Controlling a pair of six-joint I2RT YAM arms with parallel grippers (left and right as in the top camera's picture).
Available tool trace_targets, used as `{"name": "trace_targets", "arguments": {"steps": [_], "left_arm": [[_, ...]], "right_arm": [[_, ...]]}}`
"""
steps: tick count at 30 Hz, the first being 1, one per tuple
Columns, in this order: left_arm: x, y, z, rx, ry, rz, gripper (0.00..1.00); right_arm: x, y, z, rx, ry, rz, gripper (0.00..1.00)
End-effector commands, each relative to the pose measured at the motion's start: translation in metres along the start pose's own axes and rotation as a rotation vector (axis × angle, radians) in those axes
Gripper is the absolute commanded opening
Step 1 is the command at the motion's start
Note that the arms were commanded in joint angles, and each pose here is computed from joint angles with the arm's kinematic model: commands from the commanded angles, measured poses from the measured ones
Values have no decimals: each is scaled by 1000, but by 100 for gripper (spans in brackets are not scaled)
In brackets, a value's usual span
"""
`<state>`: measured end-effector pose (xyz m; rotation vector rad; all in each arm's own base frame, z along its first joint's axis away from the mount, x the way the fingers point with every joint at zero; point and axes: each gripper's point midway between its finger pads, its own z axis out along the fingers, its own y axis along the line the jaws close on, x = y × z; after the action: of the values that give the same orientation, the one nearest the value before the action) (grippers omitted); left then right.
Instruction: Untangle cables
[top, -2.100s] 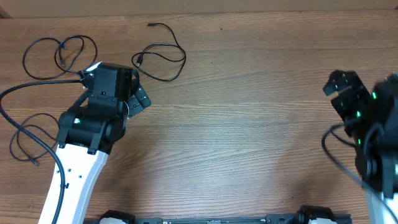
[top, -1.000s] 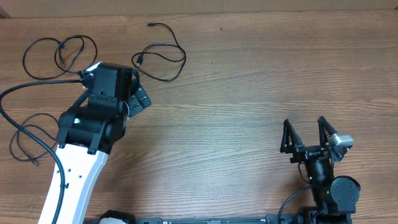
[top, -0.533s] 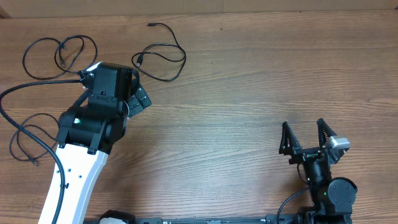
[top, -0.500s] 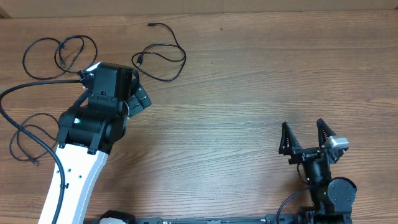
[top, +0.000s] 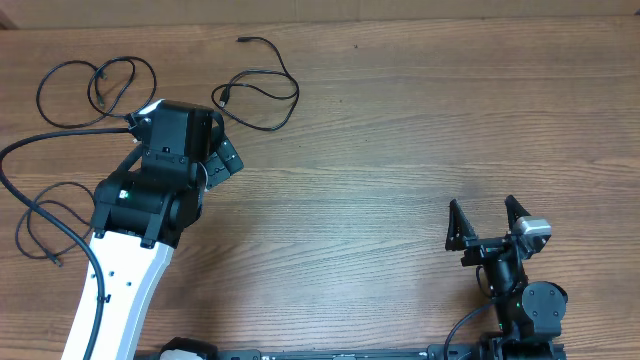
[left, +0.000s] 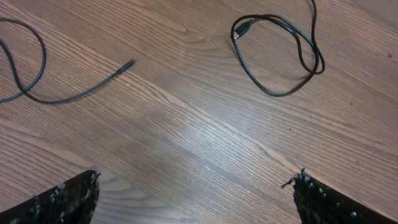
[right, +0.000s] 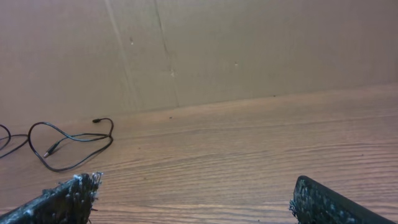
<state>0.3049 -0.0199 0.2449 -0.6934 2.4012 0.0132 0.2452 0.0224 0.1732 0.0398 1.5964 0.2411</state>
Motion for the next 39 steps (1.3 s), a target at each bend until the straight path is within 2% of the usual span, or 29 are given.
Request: {"name": "trace_targets", "arguments": {"steps": [1,18,39], "left_arm": [[-6,-1,-6,15,-18,-31,100],[-6,-1,-6,15,-18,-31,99],[-6,-1,-6,15,-19,-31,100]], "right_arm": [[2,-3,0,14,-6,-12,100],[2,-4,0,23,-4,-125,100],[1,-4,0,25,-7,-127,100]]}}
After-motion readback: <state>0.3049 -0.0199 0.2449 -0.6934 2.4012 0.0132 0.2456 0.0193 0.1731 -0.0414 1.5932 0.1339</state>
